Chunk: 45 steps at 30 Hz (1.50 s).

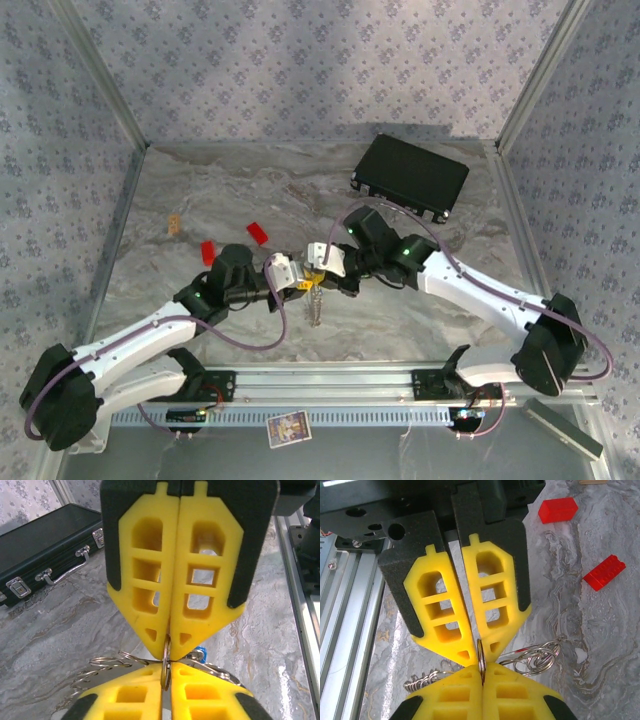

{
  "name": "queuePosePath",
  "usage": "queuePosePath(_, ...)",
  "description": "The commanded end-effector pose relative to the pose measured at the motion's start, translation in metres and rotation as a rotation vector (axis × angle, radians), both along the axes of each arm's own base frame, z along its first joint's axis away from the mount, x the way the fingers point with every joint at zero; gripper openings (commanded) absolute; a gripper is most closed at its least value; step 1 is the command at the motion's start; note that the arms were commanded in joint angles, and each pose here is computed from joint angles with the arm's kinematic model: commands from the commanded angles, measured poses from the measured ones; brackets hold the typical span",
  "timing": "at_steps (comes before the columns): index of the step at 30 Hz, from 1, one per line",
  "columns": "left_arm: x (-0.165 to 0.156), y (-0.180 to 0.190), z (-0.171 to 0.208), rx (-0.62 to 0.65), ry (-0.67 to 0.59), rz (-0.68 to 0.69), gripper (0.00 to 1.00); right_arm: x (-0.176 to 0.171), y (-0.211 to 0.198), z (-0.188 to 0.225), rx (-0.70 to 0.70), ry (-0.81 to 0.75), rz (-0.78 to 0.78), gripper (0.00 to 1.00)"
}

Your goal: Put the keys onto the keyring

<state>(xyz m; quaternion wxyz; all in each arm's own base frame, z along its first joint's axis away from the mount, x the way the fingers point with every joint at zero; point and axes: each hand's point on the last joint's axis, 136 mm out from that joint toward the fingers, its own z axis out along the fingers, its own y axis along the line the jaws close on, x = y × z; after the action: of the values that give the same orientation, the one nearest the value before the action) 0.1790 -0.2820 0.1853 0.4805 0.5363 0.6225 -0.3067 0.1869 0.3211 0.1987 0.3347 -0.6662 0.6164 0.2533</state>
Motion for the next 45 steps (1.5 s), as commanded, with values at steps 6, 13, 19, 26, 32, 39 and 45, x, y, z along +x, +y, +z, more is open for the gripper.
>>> queuePosePath(6,-0.004,-0.005,0.024,-0.062,-0.063,-0.039,0.0,-0.002,-0.002,0.02,0.154,0.043,-0.014,0.28)
queuePosePath(13,-0.008,-0.007,0.028,-0.136,-0.077,-0.049,0.0,-0.002,-0.007,0.018,0.268,0.12,-0.018,0.28)
queuePosePath(19,-0.009,-0.007,0.026,-0.156,-0.075,-0.052,0.0,-0.002,-0.003,0.012,0.291,0.147,-0.007,0.25)
queuePosePath(26,-0.01,-0.006,0.026,-0.165,-0.075,-0.053,0.0,-0.003,-0.001,0.006,0.29,0.173,-0.004,0.15)
queuePosePath(32,-0.011,-0.006,0.029,-0.175,-0.077,-0.055,0.0,-0.003,-0.001,0.005,0.285,0.169,-0.006,0.01)
queuePosePath(39,-0.008,-0.005,0.028,-0.139,-0.067,-0.037,0.21,-0.003,-0.003,0.01,0.229,0.121,-0.003,0.0)
queuePosePath(45,-0.008,-0.003,0.024,-0.086,-0.06,-0.043,0.18,-0.005,-0.008,0.011,0.126,0.058,0.016,0.0)
